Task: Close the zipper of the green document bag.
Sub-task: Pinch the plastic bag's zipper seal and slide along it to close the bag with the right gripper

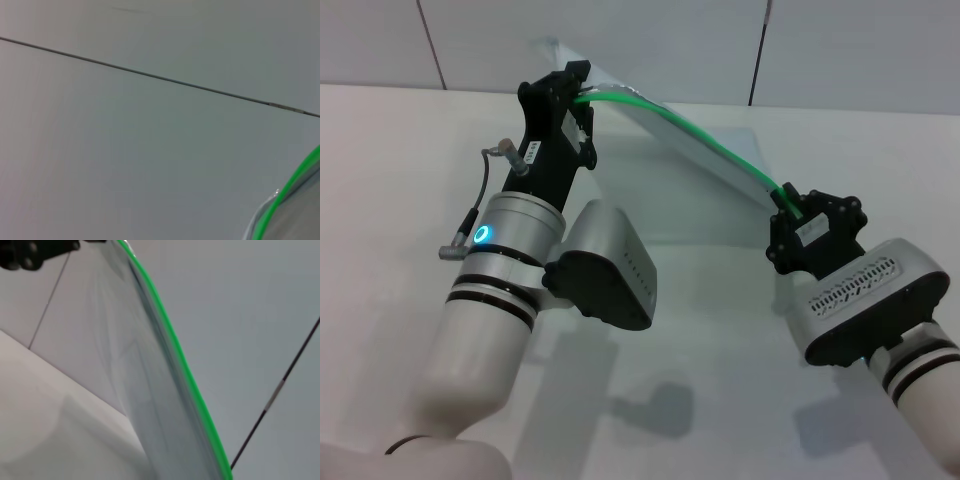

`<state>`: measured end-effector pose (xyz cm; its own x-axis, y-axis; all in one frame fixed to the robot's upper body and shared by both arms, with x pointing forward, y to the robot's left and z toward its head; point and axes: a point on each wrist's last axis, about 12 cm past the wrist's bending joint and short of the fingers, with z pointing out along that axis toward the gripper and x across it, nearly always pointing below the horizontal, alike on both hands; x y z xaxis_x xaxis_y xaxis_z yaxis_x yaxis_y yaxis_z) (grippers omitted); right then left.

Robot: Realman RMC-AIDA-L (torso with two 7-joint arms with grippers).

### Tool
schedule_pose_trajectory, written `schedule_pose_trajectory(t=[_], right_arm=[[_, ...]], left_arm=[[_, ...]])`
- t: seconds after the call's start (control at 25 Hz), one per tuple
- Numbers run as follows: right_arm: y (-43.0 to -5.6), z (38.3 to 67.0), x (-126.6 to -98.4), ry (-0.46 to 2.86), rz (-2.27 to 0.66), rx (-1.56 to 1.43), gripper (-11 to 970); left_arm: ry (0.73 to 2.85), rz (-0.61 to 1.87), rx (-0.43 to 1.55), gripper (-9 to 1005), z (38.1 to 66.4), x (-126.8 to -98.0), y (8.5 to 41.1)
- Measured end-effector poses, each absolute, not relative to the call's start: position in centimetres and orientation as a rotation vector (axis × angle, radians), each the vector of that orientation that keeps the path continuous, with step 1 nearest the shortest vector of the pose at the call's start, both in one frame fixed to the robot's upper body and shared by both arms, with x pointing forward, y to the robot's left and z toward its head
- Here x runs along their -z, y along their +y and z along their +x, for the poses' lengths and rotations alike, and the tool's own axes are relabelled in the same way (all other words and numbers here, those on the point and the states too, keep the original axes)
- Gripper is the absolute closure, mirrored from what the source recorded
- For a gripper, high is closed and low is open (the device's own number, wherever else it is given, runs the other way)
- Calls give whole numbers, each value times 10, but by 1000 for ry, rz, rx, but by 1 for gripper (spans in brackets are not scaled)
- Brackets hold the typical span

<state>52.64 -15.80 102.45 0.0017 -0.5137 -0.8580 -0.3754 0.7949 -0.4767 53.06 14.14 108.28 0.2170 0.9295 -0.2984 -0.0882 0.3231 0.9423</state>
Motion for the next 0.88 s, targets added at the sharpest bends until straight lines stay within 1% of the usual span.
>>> schedule_pose_trajectory(t=[0.88], right_arm=[[-185,533,-1012,1695,-665,186,873]], left_arm=[[1107,981,-891,926,530,-1083,141]])
